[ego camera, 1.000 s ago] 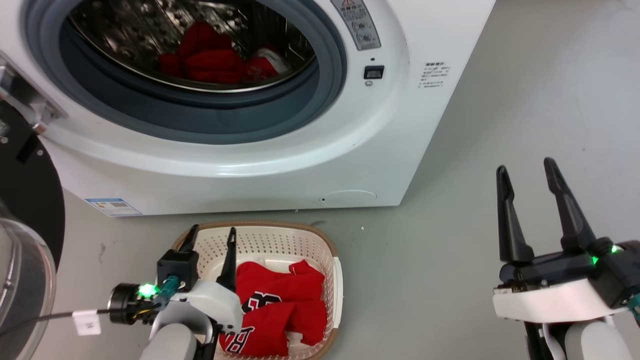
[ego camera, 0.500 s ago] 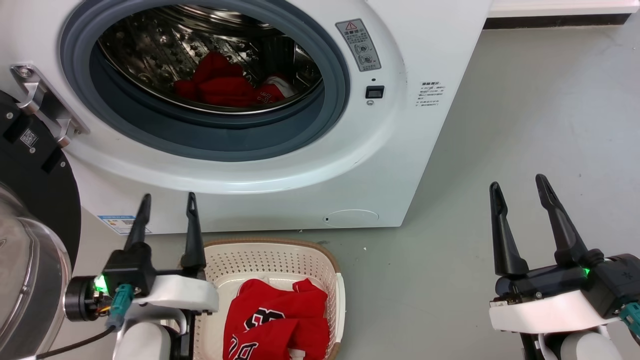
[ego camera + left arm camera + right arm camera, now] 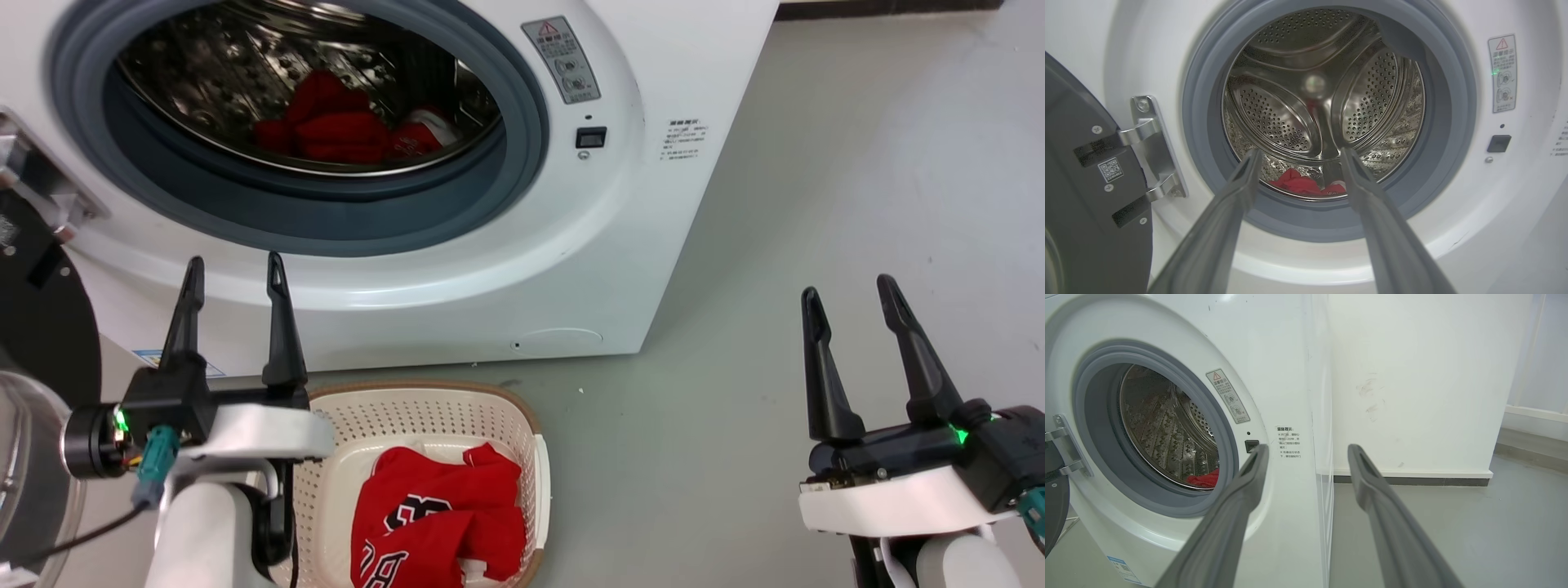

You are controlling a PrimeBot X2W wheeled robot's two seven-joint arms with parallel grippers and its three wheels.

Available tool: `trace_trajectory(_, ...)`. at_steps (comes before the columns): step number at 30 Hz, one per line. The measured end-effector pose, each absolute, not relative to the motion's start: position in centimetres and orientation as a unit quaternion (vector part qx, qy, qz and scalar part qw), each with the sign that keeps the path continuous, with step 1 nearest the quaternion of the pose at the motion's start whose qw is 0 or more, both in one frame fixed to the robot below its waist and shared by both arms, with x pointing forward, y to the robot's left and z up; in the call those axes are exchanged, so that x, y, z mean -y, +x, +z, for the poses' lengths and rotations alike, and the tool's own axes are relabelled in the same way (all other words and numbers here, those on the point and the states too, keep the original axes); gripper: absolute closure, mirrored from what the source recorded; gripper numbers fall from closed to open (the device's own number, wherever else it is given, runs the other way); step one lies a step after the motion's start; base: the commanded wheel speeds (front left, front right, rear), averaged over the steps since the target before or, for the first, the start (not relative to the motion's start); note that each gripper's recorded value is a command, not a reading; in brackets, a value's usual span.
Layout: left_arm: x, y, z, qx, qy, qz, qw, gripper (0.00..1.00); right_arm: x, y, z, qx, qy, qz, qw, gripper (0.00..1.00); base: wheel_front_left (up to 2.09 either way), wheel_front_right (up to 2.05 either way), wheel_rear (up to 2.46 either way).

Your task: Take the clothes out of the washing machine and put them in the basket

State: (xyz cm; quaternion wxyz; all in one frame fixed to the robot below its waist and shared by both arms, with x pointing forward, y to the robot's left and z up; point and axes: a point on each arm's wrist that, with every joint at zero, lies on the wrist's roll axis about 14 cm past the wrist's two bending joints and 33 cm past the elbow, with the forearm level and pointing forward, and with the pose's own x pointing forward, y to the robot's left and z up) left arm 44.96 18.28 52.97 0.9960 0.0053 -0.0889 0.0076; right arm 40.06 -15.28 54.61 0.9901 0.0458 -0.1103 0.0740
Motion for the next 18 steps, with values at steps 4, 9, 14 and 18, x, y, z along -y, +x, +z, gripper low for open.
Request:
trace_trajectory(4,-18.1,46.6,52.5,0.085,0.004,0.001,0.996,0.0,15.7,40.6,54.2,0.107,0.047,0.068,0.991,0.0,0.0,0.0,0.0)
trace_trajectory(9,-17.9,50.0,52.1,0.086,0.009,-0.013,0.996,0.0,16.4,41.8,53.7,0.103,0.047,0.059,0.992,0.0,0.0,0.0,0.0)
trace_trajectory(14,-17.8,54.3,51.3,0.081,0.018,-0.029,0.996,0.0,17.2,43.4,52.8,0.097,0.045,0.047,0.993,0.0,0.0,0.0,0.0)
trace_trajectory(18,-17.5,57.8,50.2,0.071,0.028,-0.043,0.996,0.0,17.9,44.5,51.5,0.085,0.044,0.038,0.995,0.0,0.0,0.0,0.0)
